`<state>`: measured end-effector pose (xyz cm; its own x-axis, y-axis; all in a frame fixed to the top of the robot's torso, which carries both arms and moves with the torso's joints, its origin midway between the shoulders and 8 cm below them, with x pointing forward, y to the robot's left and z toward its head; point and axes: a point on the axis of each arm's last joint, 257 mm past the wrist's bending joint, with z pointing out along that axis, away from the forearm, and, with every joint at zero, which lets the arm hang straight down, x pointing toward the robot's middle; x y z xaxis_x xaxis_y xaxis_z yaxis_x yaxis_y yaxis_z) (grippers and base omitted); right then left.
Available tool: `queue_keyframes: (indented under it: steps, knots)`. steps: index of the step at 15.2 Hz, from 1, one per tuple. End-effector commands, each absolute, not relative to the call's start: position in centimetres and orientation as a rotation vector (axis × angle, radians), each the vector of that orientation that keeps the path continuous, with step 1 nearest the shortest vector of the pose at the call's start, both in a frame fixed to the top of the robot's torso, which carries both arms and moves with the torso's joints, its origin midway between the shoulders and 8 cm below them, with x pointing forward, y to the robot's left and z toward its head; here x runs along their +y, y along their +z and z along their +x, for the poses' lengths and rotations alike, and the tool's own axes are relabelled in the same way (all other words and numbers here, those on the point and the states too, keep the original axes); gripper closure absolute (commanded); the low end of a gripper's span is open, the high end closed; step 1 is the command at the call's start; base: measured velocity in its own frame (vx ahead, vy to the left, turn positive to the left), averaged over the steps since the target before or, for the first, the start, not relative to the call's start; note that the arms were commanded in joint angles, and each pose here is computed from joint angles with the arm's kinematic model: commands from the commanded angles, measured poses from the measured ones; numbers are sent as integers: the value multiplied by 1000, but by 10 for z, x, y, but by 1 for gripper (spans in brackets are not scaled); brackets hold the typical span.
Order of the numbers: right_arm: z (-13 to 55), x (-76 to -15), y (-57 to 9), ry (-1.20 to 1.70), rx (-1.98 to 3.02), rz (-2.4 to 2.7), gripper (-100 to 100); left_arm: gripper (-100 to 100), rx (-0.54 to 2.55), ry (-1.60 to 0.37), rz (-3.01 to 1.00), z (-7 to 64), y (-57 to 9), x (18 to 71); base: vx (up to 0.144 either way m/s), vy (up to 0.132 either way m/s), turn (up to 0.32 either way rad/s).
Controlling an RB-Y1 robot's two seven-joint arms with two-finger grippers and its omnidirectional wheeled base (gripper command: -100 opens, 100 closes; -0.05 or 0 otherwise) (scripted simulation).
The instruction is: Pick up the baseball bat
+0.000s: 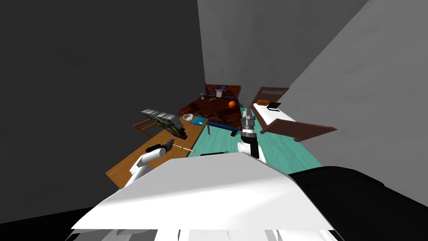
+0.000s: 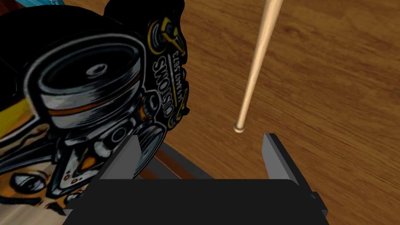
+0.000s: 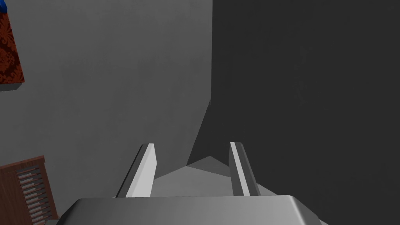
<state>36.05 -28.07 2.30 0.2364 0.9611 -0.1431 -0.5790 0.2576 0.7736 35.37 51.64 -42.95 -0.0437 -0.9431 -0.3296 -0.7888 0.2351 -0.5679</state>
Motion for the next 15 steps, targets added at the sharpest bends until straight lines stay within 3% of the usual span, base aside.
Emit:
queue_keyframes:
  steps: [1,15]
  knots:
    - [361,-281,23,1168,701,663,0,-100,1902,-280,-1627,342,-442,520,9,21,-171]
    - [361,-281,23,1168,701,663,0,-100,2118,-199,-1890,265,-503,519,8,23,-149]
